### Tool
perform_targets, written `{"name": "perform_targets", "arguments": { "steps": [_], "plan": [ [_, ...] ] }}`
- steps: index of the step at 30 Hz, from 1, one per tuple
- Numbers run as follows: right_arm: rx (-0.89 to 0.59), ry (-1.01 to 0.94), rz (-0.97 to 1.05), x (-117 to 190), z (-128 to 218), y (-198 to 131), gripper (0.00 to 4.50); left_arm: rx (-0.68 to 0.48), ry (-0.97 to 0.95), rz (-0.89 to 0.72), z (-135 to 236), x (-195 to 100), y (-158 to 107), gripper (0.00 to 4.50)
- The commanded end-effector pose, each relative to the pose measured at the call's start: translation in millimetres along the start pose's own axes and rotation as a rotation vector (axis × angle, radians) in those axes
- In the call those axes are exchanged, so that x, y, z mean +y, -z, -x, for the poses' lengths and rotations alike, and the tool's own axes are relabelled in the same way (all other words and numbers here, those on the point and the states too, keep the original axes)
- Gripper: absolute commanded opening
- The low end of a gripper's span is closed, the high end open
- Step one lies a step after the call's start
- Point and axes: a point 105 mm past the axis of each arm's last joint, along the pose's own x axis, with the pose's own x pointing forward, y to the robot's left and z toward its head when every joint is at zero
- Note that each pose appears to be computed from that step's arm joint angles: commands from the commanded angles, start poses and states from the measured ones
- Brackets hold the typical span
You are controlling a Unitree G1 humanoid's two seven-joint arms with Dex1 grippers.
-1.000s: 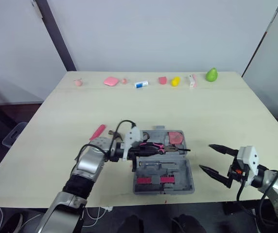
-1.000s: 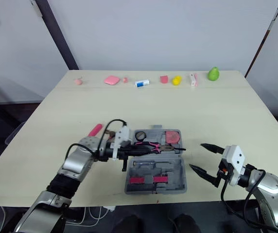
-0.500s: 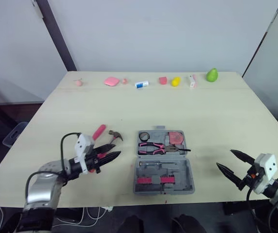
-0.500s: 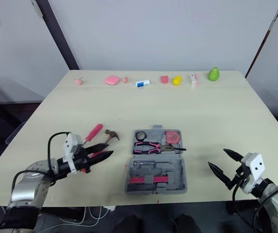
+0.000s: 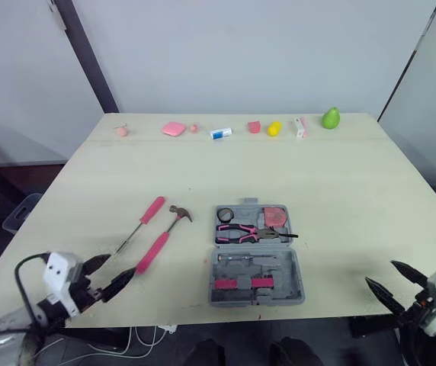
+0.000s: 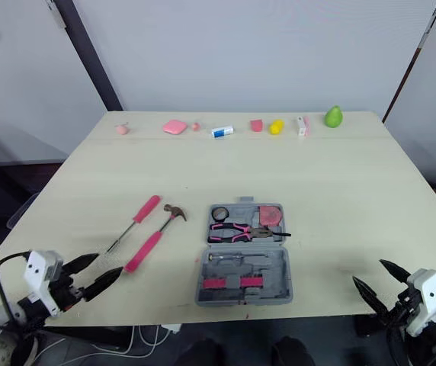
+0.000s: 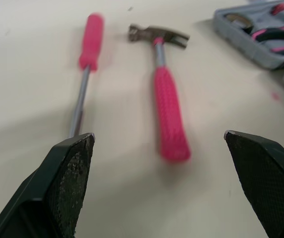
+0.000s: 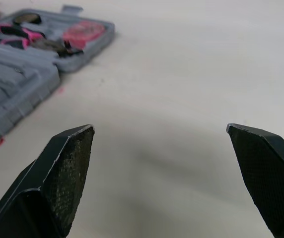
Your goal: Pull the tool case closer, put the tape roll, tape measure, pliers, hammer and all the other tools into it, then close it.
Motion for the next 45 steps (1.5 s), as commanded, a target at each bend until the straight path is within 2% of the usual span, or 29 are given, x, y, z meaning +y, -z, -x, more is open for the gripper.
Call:
{"name": "perform_targets", "arguments": {
  "steps": [1, 6, 11, 15, 18, 25, 30, 43, 45],
  "plan": [
    [-0.025, 0.031, 0.031, -7, 7, -6, 4.5, -0.054, -0.031, -0.037, 6, 4, -15, 4.45],
    [-0.013, 0.01, 0.044, -7, 6, -4, 4.5, -0.055, -0.023, -0.039, 3, -2, -15, 4.45],
    [-0.064, -0.112, 0.119, 1, -18, -28, 4.5, -0.073, -0.005, -0.103, -21, -5, -33, 4.45],
    [-0.108, -0.225, 0.139, 14, -33, -49, 4.5, -0.088, 0.011, -0.117, -38, -8, -47, 4.45],
    [-0.134, -0.355, 0.171, 31, -43, -68, 4.5, -0.074, -0.061, -0.145, -58, 0, -57, 4.45],
    [-0.183, -0.562, 0.201, 62, -61, -101, 4.5, -0.029, -0.013, -0.197, -102, -10, -73, 4.45],
    [-0.207, -0.62, 0.215, 75, -71, -110, 4.5, 0.099, 0.039, -0.19, -128, -21, -63, 4.45],
    [-0.213, -0.617, 0.236, 82, -77, -108, 4.5, 0.224, -0.026, -0.081, -179, -25, -61, 4.45],
    [-0.216, -0.62, 0.24, 83, -77, -108, 4.5, 0.245, -0.02, -0.055, -183, -28, -57, 4.06]
  ]
}}
